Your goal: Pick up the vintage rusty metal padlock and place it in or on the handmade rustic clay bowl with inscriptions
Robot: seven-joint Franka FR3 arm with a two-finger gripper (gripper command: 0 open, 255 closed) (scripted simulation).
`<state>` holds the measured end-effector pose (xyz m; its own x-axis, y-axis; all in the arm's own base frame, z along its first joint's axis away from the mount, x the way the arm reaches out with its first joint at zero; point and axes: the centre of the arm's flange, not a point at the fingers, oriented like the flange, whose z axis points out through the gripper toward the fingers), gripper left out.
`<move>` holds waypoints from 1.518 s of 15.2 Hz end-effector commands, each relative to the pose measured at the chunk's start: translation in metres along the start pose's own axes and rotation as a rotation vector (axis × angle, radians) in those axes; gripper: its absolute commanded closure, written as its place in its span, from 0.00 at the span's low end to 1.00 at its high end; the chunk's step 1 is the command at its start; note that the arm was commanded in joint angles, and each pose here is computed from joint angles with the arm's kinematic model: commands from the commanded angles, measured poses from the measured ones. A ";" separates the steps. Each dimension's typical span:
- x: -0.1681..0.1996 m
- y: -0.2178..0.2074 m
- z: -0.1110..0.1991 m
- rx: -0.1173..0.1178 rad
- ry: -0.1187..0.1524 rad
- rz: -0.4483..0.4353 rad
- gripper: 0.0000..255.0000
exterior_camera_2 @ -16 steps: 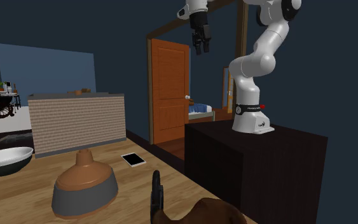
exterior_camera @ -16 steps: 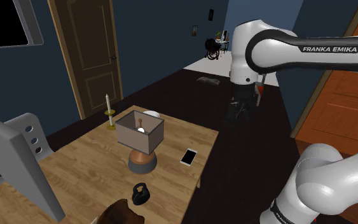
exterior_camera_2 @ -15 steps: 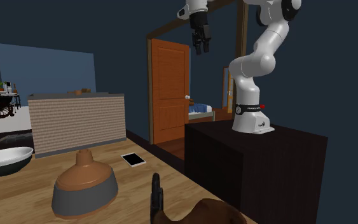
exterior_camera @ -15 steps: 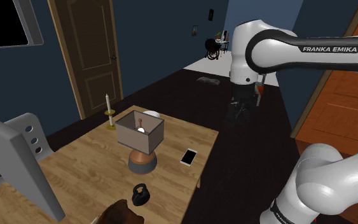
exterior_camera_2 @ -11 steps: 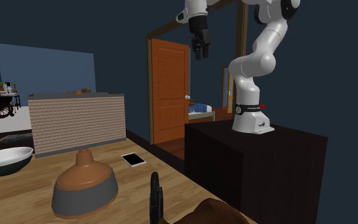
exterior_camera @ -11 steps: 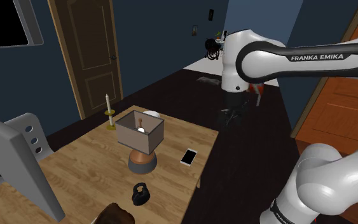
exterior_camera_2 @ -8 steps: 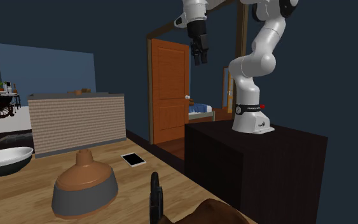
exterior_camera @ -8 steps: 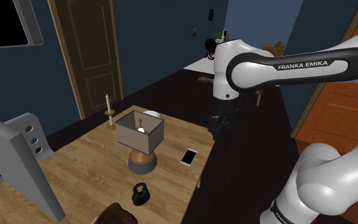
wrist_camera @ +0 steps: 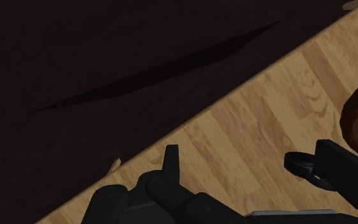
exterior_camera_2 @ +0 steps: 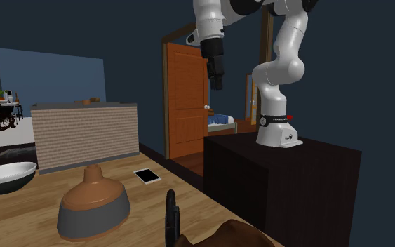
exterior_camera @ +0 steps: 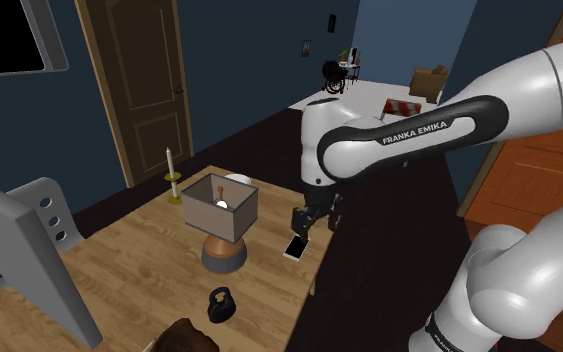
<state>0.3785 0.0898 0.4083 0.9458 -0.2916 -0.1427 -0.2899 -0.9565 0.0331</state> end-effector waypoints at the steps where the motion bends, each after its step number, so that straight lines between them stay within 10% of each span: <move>1: 0.007 -0.017 0.017 0.008 0.007 0.021 0.00; 23: 0.148 -0.195 0.179 0.083 0.061 0.237 0.00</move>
<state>0.5435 0.2308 0.2151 0.8619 -0.5003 -0.0832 -0.5034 -0.8638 -0.0203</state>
